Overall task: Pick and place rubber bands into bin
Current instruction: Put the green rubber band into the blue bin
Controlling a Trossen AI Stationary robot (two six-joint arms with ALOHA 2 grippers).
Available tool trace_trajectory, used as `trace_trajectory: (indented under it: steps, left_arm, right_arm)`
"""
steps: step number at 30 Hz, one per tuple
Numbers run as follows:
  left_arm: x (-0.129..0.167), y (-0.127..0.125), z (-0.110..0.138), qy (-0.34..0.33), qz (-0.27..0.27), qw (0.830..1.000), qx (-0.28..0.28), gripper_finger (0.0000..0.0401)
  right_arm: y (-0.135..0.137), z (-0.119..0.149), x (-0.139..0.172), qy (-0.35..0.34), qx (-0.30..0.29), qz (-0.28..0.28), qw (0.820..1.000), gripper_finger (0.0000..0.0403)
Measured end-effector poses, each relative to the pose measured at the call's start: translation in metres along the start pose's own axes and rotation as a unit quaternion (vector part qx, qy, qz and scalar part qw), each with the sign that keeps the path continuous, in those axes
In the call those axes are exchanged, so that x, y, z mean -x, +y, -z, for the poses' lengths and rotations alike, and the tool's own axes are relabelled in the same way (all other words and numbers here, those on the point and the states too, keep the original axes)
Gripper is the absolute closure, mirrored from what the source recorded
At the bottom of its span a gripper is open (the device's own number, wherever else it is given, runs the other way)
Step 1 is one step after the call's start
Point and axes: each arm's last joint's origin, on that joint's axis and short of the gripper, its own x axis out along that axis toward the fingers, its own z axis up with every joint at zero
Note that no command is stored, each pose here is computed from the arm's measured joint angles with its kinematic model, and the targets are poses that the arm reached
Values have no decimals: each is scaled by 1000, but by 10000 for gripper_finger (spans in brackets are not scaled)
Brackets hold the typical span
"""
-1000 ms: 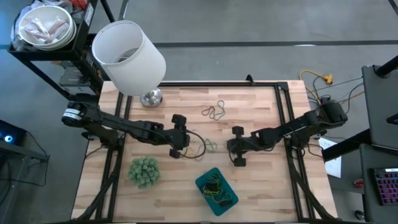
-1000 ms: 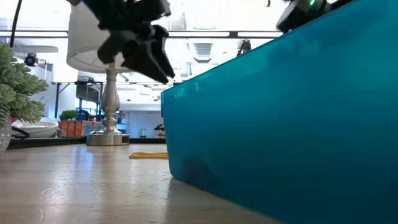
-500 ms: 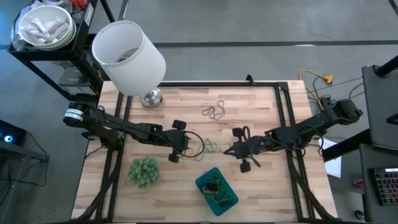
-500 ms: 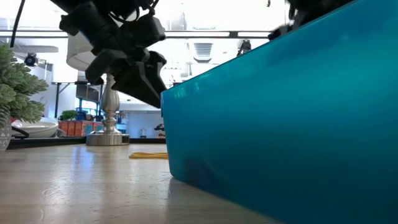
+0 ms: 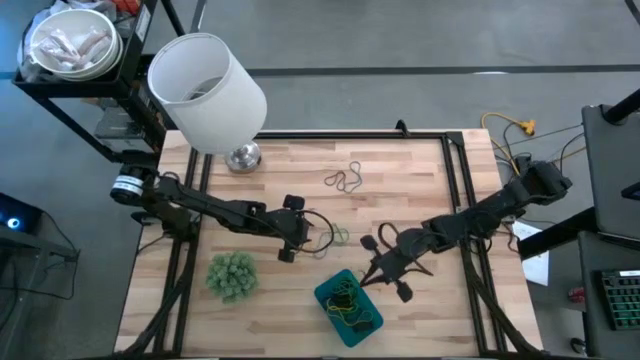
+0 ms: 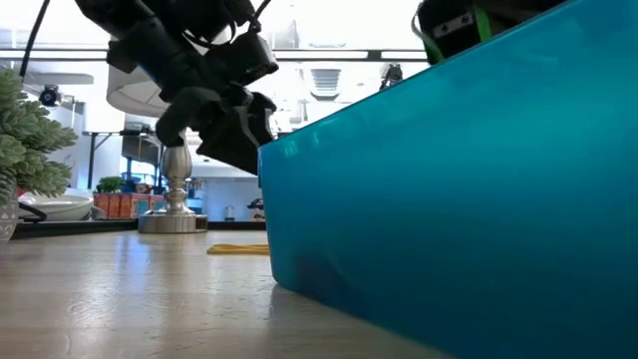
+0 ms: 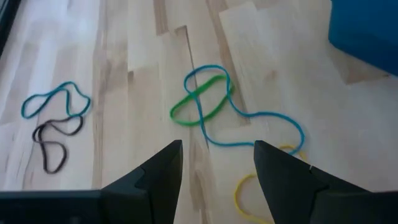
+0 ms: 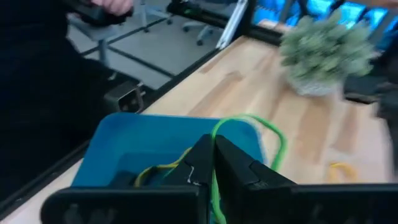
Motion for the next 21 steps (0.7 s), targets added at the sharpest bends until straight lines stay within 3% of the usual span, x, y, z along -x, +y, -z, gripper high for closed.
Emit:
trace_trajectory:
  steps: [11,21]
  left_arm:
    - [-16,7,9,21,-11,1000,12,218]
    - [-17,14,8,9,-22,999,22,218]
  right_arm:
    - [-3,25,-41,25,-55,-46,997,395]
    - [-3,30,-54,45,-110,-81,990,394]
